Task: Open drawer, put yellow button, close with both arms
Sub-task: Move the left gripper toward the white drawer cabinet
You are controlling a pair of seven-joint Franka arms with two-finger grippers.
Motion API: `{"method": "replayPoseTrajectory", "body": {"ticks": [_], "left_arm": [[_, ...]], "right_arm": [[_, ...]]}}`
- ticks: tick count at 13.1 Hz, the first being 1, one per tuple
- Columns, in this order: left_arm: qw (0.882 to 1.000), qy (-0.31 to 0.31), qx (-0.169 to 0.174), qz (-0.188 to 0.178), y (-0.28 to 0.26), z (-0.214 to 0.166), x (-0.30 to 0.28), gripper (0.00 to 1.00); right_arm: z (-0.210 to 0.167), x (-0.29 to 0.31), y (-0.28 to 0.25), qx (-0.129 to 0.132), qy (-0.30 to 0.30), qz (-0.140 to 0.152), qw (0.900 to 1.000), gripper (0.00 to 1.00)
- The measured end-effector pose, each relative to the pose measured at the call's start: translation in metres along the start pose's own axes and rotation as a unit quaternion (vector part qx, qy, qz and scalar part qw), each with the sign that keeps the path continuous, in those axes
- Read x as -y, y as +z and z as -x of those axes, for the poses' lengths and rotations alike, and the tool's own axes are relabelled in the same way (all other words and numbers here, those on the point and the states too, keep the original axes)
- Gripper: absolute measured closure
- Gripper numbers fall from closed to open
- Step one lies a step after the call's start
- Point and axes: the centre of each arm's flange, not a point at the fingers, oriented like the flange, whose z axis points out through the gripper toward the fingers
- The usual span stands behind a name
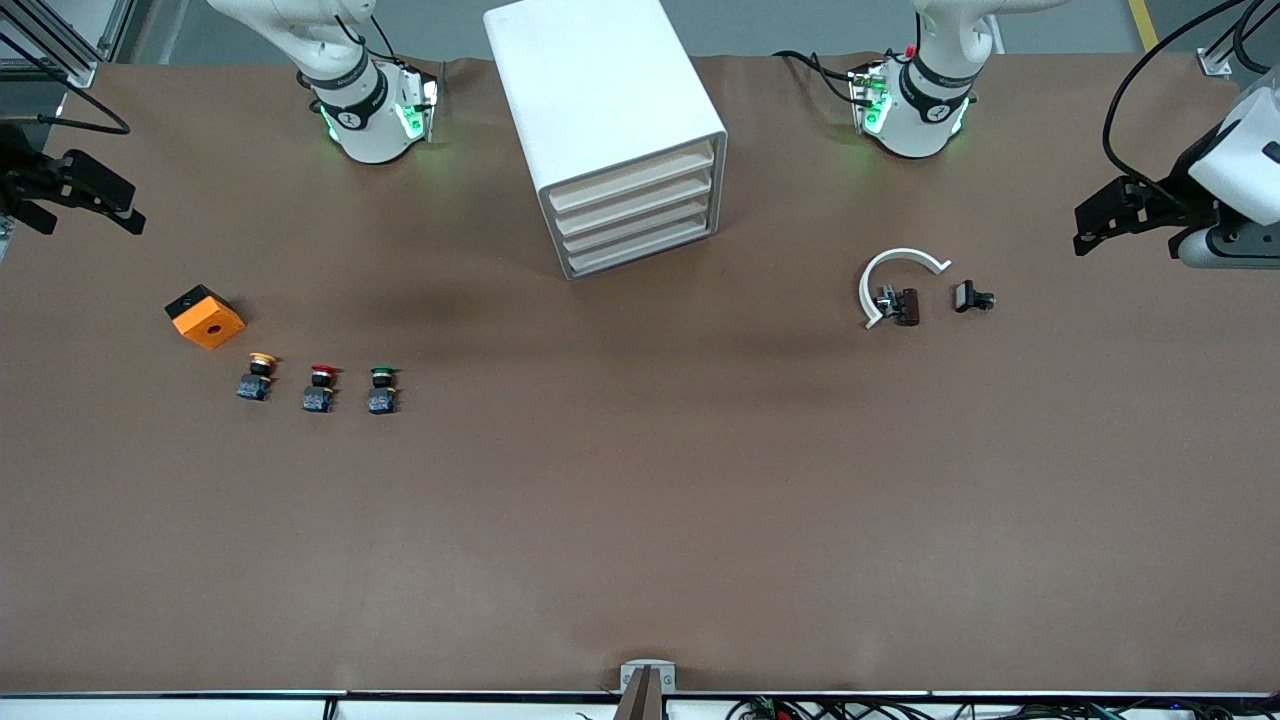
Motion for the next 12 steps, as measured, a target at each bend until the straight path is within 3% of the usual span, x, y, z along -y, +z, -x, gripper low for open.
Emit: {"method": "replayPoseTrajectory", "body": {"ticks": [7, 12], "left_arm": [[1.0, -0.006, 0.001, 0.004, 0.002, -0.006, 0.006, 0.0], [0.999, 0.002, 0.05, 0.015, 0.071, -0.044, 0.001, 0.0]], "right_arm": [[0.0, 0.0, 0.0, 0.0, 0.0, 0.0, 1.0, 0.0], [0.0, 0.0, -0.001, -0.001, 0.0, 0.0, 1.0, 0.0]]}}
